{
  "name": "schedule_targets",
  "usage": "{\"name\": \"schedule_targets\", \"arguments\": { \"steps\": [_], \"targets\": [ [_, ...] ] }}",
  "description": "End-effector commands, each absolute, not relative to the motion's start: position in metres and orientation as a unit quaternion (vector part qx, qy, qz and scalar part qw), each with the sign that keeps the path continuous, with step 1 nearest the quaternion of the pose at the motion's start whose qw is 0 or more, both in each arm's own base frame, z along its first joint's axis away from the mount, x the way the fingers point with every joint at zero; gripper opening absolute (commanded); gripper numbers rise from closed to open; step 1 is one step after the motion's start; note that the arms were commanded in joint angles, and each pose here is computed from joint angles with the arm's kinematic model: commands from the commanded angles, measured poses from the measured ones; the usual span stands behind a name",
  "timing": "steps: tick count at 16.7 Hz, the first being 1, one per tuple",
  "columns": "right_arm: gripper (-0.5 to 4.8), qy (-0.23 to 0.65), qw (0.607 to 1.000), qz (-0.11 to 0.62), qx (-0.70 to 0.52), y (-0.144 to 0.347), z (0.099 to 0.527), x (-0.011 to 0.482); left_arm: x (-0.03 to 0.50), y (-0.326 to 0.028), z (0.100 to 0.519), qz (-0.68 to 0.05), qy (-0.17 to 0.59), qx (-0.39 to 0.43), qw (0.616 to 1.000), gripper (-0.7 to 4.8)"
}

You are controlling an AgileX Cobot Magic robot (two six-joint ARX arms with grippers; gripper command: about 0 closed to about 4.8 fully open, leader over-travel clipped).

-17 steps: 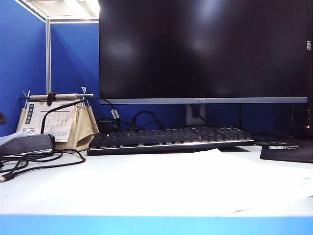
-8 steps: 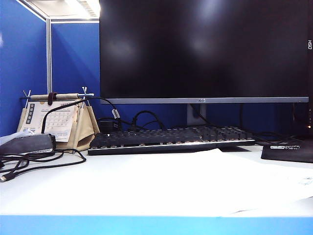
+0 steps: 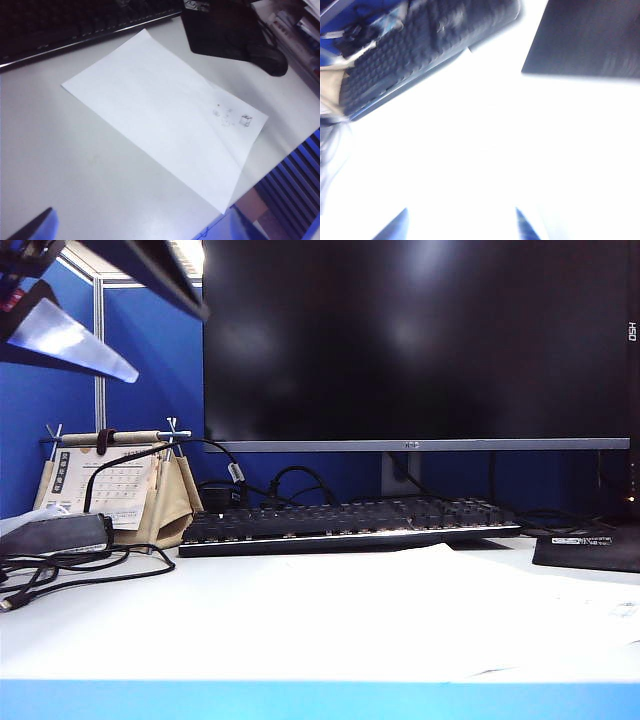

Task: Put a wrinkled paper upside down.

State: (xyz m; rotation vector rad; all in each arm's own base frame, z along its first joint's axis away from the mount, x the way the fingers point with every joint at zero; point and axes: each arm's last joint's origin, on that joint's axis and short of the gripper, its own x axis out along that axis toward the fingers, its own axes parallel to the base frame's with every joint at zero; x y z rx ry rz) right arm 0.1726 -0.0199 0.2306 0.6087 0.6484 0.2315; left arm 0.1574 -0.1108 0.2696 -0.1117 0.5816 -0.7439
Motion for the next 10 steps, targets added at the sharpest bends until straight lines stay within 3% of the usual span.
{"name": "schedule_targets", "arguments": {
  "steps": [1, 3, 5, 10],
  "targets": [
    [2.76, 0.361, 0.854, 0.145, 0.344, -0.025, 0.217, 0.181, 0.157, -0.111, 0.276, -0.371, 0.255, -0.048, 0.892, 4.65],
    [3.05, 0.423, 0.802, 0.172, 0.385, -0.024, 0.197, 0.188, 0.156, -0.111, 0.275, -0.376, 0.253, -0.019, 0.891, 4.65],
    [3.21, 0.448, 0.787, 0.167, 0.39, -0.024, 0.187, 0.191, 0.157, -0.111, 0.275, -0.376, 0.252, -0.018, 0.892, 4.65],
    [3.39, 0.466, 0.806, 0.115, 0.347, -0.027, 0.182, 0.19, 0.156, -0.11, 0.274, -0.375, 0.255, -0.017, 0.891, 4.65]
  ]
}}
